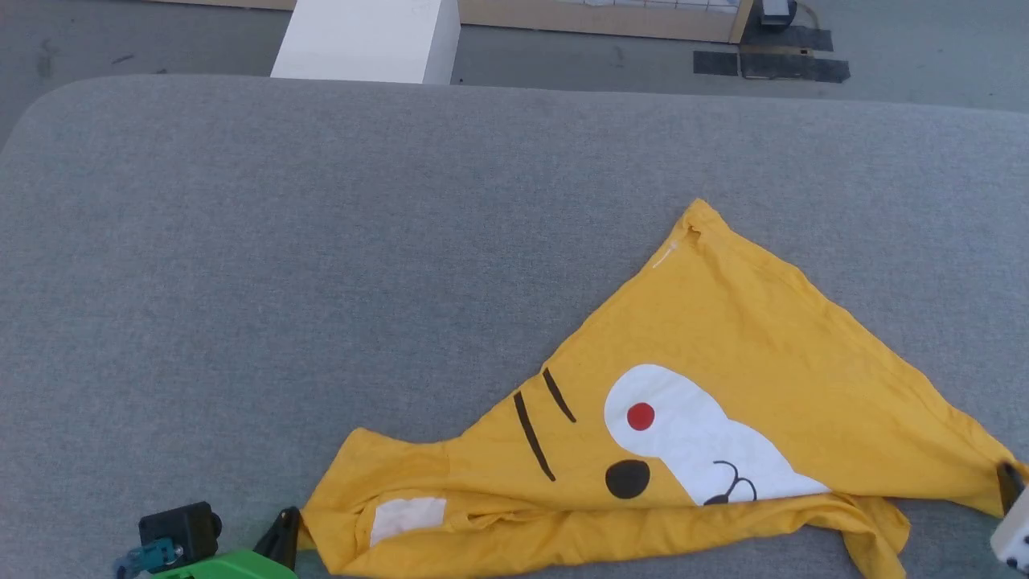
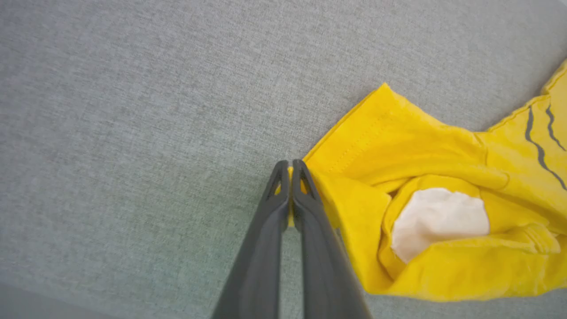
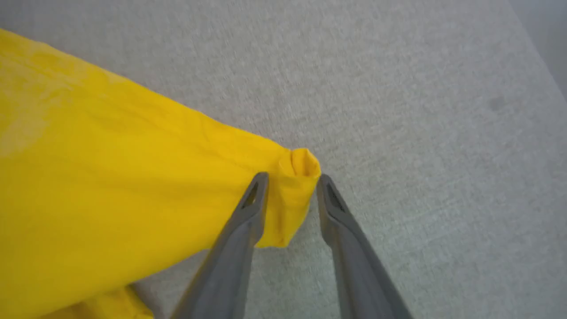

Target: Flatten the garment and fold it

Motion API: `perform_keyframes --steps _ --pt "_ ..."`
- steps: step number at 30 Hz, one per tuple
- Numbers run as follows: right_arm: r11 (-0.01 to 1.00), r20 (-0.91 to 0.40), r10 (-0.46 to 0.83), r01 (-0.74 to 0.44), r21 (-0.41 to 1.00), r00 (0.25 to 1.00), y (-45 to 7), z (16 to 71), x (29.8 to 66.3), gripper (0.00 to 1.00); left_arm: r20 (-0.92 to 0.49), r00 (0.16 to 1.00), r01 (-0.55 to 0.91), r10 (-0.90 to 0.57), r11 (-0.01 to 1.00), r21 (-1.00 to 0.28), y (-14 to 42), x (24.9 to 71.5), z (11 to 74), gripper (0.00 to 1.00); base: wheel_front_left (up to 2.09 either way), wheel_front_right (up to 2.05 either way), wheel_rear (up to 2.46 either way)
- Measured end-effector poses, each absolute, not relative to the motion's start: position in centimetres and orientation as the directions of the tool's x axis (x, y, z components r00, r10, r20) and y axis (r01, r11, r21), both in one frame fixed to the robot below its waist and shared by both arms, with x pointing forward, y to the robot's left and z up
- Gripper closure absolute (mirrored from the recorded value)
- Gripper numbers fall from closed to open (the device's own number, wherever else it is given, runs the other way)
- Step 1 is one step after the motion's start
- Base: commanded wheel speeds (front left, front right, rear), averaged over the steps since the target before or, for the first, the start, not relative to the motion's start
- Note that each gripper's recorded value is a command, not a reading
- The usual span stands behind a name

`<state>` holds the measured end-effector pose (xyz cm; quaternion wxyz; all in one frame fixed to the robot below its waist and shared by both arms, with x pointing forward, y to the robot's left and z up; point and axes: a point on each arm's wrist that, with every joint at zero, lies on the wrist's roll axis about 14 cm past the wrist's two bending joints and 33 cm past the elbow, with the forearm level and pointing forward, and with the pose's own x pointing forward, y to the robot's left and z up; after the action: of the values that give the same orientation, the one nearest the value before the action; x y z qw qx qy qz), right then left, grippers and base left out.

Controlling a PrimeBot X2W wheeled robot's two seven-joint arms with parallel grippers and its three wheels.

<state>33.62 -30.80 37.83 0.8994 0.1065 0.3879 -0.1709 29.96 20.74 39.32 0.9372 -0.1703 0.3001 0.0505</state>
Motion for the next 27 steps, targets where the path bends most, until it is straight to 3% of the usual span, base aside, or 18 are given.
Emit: perform_keyframes --steps 4,7,10,14,17,21,27 --pt "0.953 -0.501 -0.225 0.296 0.066 0.836 -29.2 42.8 38.6 0.0 -0.584 0.812 -0.199 -0.008 0.936 -0.289 20.7 29.7 39.4 1.0 0.0 0.0 0.0" --pt "0.979 -0.319 -0.163 0.193 0.064 0.934 -26.3 46.5 42.1 0.0 -0.584 0.811 -0.204 -0.003 0.935 -0.289 20.8 29.5 39.4 1.0 0.0 0.0 0.0" --pt "0.997 -0.178 -0.046 0.057 0.056 0.983 -22.4 49.4 45.2 0.0 -0.587 0.809 -0.21 0.001 0.934 -0.288 21.0 29.3 39.3 1.0 0.0 0.0 0.0" --pt "0.992 -0.069 0.123 -0.125 -0.023 0.99 -18.0 51.4 48.6 0.0 -0.594 0.805 -0.216 0.005 0.933 -0.286 21.2 29.4 39.1 1.0 0.0 0.0 0.0" --pt "0.971 -0.1 0.222 -0.229 -0.065 0.97 -15.1 50.6 50.6 0.0 -0.592 0.806 -0.218 0.006 0.933 -0.287 21.3 29.7 39.0 1.0 0.0 0.0 0.0" --pt "0.945 -0.239 0.295 -0.32 -0.074 0.925 -12.5 47.9 53.0 0.0 -0.591 0.806 -0.229 0.014 0.929 -0.29 21.4 30.0 38.8 1.0 0.0 0.0 0.0" --pt "0.93 -0.522 0.283 -0.364 -0.057 0.805 -10.9 42.9 55.1 0.0 -0.606 0.795 -0.257 0.03 0.922 -0.291 21.7 30.0 37.9 1.0 0.0 0.0 0.0"
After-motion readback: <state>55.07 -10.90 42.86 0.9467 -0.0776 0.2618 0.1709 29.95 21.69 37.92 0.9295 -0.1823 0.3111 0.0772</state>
